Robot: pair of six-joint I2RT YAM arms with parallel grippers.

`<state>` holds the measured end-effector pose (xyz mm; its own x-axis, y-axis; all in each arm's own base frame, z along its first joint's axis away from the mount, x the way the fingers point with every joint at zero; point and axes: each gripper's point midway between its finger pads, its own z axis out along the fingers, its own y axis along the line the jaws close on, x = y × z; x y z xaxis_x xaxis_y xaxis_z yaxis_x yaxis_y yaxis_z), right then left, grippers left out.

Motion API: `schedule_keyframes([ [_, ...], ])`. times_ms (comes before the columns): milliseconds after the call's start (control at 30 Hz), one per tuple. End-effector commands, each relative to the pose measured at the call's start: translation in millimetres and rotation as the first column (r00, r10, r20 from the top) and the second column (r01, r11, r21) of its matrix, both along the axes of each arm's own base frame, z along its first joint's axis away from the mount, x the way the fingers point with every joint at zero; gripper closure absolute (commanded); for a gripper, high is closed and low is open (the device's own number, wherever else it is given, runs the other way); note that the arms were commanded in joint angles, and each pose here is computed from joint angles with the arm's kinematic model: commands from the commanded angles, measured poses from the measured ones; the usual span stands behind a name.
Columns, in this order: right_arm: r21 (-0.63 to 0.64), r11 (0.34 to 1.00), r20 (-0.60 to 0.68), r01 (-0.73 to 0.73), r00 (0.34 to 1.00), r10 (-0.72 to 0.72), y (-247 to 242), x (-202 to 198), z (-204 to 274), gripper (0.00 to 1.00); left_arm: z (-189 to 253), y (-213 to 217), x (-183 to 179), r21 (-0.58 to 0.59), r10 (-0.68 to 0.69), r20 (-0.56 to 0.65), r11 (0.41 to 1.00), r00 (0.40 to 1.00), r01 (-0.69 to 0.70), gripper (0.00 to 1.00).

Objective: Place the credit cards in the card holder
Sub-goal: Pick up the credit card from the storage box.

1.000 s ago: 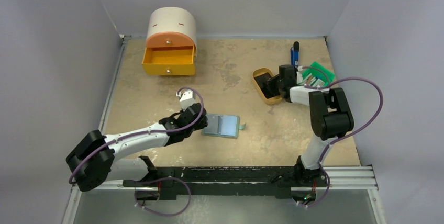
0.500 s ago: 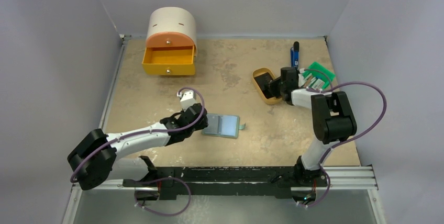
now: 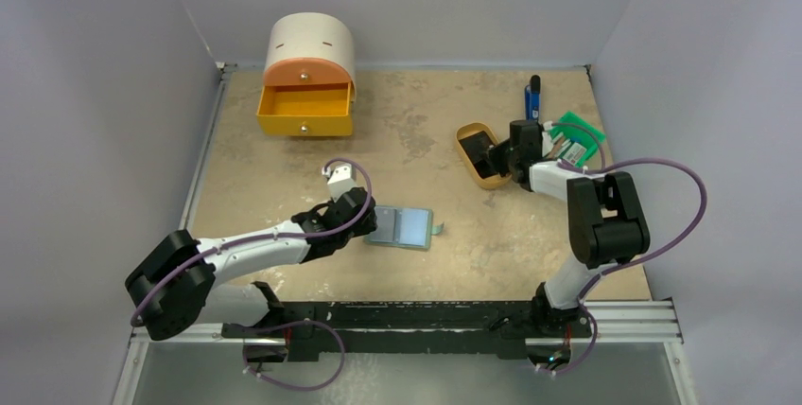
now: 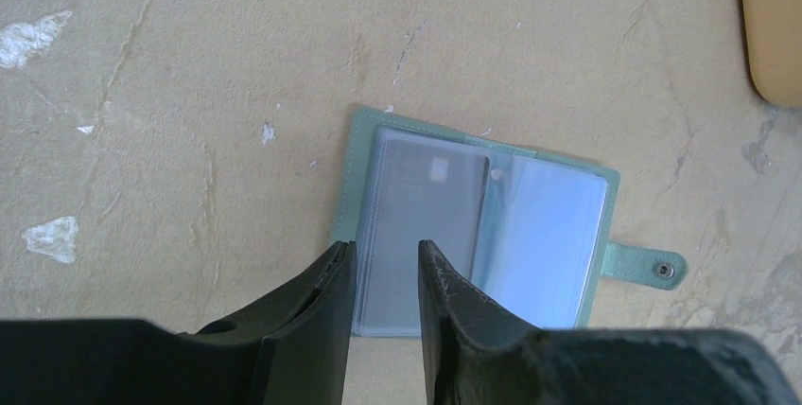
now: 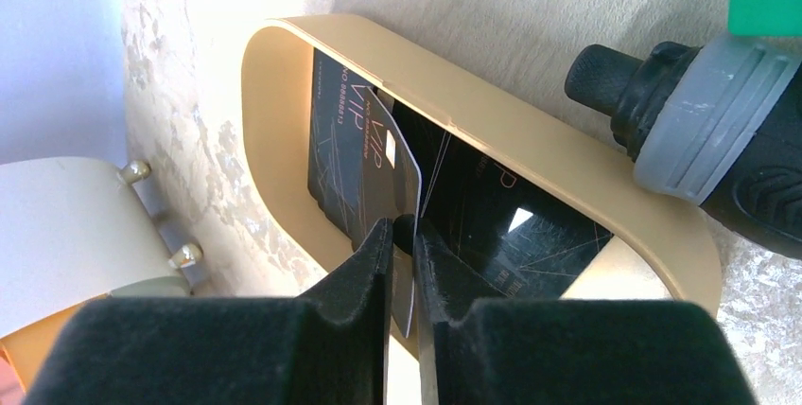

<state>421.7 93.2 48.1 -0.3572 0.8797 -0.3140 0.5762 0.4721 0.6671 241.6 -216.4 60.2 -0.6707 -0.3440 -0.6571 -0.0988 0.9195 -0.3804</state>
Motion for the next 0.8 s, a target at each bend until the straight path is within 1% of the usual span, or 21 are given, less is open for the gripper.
schedule_keyframes([
  [0,-0.025,1.000,0.001,-0.016,1.000,0.016,-2,2,7,0.89,17,-10,11,-0.050,0.009,0.042,0.999,0.999,-0.007,0.71],
  [167,-0.019,1.000,0.012,-0.014,1.000,0.014,0,8,8,0.97,16,-7,10,-0.044,0.012,0.041,0.999,0.999,-0.010,0.71],
  [300,-0.013,1.000,0.025,-0.014,1.000,0.015,1,11,15,1.00,17,-6,10,-0.042,0.016,0.043,0.999,0.999,-0.014,0.70],
  [433,-0.013,1.000,0.058,-0.015,0.998,0.016,1,15,30,1.00,19,-6,11,-0.039,0.018,0.049,0.999,0.999,-0.016,0.71],
  [600,-0.066,0.998,0.126,-0.022,0.992,0.030,-5,20,68,1.00,27,-3,14,-0.031,0.029,0.067,0.999,0.997,-0.027,0.71],
  [767,-0.164,0.985,0.220,-0.046,0.972,0.082,-13,15,127,1.00,41,4,19,-0.014,0.054,0.104,0.999,0.993,-0.053,0.71],
])
